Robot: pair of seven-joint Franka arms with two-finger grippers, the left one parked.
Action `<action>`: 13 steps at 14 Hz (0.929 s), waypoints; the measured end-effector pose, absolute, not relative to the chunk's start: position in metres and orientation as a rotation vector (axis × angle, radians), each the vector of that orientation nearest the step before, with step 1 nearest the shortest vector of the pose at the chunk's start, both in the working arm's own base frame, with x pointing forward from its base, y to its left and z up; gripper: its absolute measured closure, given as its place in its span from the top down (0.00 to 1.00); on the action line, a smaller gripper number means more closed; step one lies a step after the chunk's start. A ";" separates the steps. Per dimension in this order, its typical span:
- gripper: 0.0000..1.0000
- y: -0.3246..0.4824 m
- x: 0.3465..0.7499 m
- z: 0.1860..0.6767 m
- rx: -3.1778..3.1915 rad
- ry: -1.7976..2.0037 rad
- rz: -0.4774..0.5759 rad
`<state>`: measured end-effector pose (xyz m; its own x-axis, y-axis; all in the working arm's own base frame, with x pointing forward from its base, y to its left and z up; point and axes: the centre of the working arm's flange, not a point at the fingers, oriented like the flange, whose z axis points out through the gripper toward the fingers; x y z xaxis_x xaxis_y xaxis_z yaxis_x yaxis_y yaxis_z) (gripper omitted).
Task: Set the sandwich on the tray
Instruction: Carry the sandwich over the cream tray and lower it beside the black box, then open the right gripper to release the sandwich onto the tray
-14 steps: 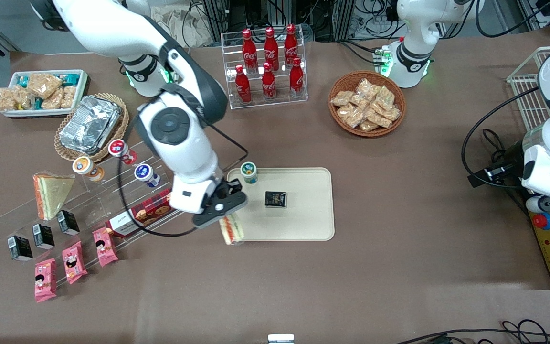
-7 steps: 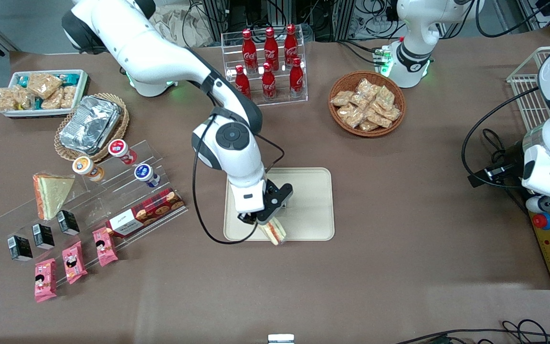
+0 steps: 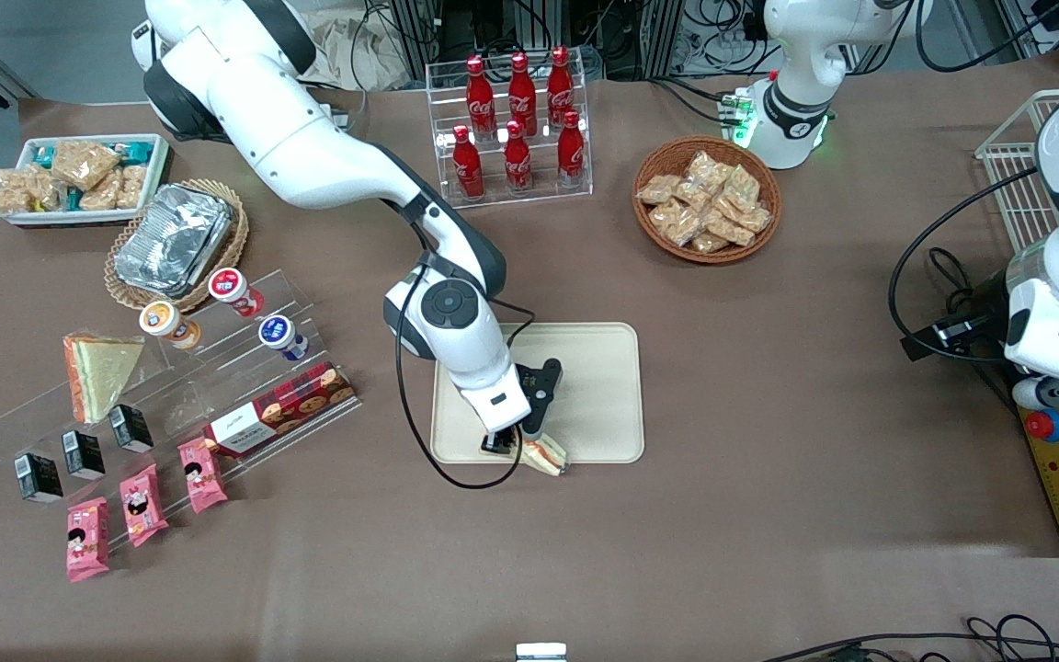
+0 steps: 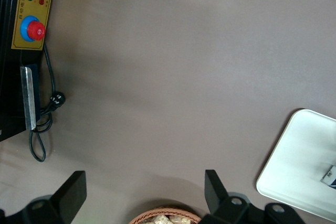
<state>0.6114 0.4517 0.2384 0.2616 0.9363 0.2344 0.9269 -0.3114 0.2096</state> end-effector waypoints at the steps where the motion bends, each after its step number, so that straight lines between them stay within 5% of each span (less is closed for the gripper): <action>1: 0.22 0.451 0.611 0.232 2.459 1.842 0.491; 9: 0.22 0.463 0.600 0.216 2.436 1.893 0.463; 13: 0.58 0.472 0.594 0.218 2.431 1.912 0.476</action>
<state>0.5941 0.4720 0.2181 0.2071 0.9512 0.2286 0.9473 -0.2534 0.1960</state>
